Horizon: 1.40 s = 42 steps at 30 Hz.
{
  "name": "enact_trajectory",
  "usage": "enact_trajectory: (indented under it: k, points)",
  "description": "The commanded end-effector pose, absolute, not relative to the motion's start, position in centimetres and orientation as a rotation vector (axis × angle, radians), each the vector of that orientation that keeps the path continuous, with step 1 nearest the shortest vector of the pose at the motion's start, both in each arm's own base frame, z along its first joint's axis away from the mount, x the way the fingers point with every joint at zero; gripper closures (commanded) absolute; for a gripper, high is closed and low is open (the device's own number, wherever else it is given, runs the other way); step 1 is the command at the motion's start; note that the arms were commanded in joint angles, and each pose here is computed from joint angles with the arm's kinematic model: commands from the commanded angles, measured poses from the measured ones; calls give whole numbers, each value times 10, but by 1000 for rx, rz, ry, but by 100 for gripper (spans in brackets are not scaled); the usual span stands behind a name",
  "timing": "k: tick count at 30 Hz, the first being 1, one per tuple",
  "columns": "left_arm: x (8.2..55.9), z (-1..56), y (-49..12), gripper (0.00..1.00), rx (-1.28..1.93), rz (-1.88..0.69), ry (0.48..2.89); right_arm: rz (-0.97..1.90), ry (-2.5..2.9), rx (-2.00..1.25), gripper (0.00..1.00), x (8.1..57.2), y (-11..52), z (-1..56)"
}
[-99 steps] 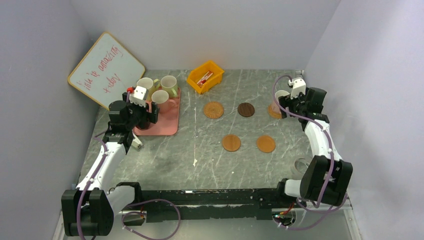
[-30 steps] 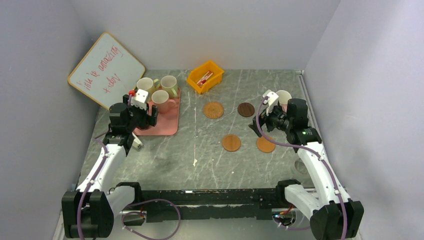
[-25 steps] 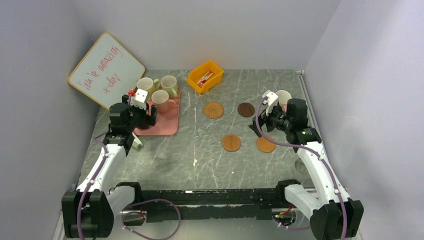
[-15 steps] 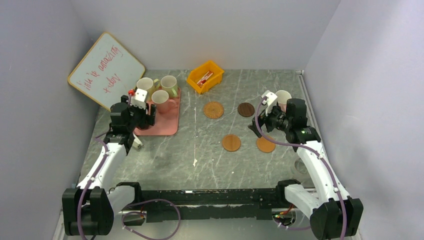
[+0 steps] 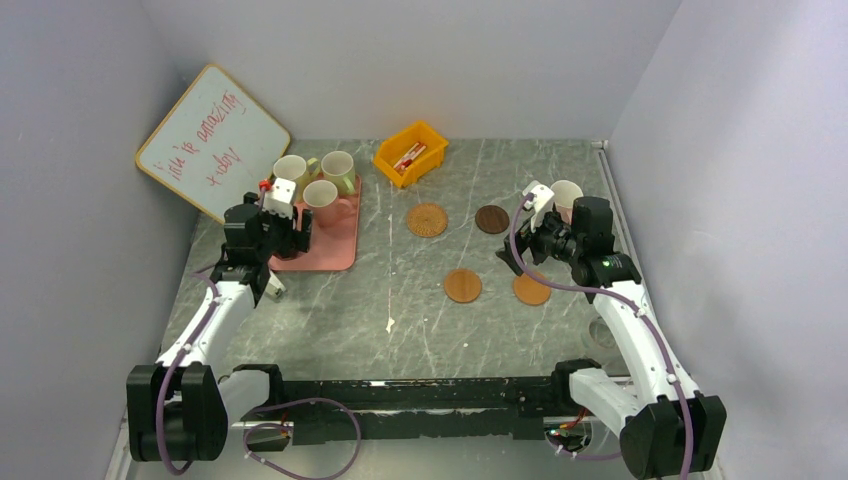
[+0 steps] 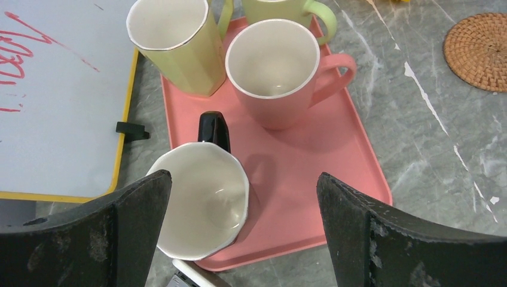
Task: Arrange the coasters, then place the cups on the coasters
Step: Pick up the cup from the tray.
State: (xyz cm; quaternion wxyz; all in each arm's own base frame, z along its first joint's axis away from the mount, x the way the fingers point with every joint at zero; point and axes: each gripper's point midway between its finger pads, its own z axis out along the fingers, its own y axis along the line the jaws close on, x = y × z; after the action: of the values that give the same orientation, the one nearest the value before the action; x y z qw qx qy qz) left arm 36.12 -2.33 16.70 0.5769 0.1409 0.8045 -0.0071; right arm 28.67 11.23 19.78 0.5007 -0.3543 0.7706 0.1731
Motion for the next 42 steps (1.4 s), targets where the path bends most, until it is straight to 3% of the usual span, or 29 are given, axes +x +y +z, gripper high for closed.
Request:
enact_trajectory:
  k: [1, 8, 15, 19, 34, 42]
  points:
    - [366, 192, -33, 4, 367, -59, 1803, 423, 1812, -890, 0, 289, 117, 204]
    - [360, 196, -42, 4, 419, -97, 1782, 426, 1810, -893, 0, 289, 118, 204]
    - [367, 208, -2, 4, 279, 113, 1841, 423, 1813, -892, 0, 289, 117, 203]
    - [372, 213, -5, 4, 315, 101, 1852, 430, 1818, -892, 0, 289, 117, 201]
    - [467, 208, -16, 4, 299, 0, 1953, 431, 1803, -903, 0, 287, 119, 203]
    - [495, 199, -16, 4, 254, -14, 1963, 431, 1804, -904, 0, 287, 119, 203]
